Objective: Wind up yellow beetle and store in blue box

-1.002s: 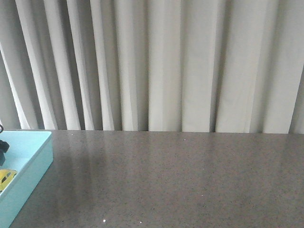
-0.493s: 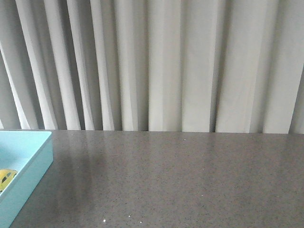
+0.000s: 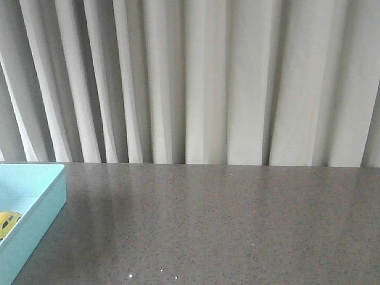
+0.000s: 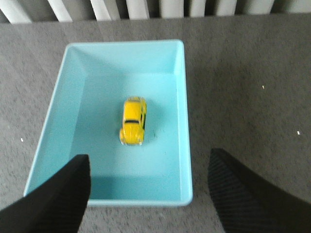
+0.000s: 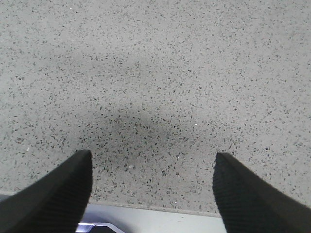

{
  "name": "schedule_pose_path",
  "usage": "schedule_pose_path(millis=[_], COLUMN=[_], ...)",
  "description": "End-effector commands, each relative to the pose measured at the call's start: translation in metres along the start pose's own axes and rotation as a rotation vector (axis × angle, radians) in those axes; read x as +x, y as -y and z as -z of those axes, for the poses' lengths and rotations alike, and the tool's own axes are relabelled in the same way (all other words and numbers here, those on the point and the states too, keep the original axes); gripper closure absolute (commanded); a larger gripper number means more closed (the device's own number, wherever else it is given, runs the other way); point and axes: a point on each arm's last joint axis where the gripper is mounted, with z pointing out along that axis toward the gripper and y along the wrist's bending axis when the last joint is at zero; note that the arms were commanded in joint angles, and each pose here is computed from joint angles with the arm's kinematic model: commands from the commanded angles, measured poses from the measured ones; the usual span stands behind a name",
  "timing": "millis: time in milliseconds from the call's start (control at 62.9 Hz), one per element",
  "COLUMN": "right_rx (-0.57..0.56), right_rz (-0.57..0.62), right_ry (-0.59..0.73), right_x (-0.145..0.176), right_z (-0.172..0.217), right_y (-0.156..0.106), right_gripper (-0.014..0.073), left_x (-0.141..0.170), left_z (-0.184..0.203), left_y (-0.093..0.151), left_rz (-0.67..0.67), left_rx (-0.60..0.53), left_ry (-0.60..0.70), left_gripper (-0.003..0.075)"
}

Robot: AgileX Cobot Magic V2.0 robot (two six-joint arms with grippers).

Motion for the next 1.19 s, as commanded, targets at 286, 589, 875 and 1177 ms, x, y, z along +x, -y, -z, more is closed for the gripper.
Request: schedule_pose_path(millis=[286,589,875,1177], right_rx=[0.002,0.002,0.002,0.002], right_rz=[0.002,0.002,0.002,0.002], right_ry=[0.079,0.079,0.079,0.076], right_x=[-0.01,-0.01,-0.01,-0.009], right_z=[0.006,0.006,0.006,0.006], right_y=[0.0,0.0,0.0,0.0], right_gripper=[0.009,0.009,0.009,0.009], left_x=[0.13,0.204,0.211,0.203], left_z=[0.019,0.013,0.003,0.005], left_y=[0.04,0.063,0.06,0.059], left_rz=[0.018,-0.154,-0.082,-0.05], left_rx=[0.083,0.223,0.204,0.197], left_ry=[0.264,0.342,0.432,0.544], left_gripper=[0.0217,0.0217,0.0218,0.0217])
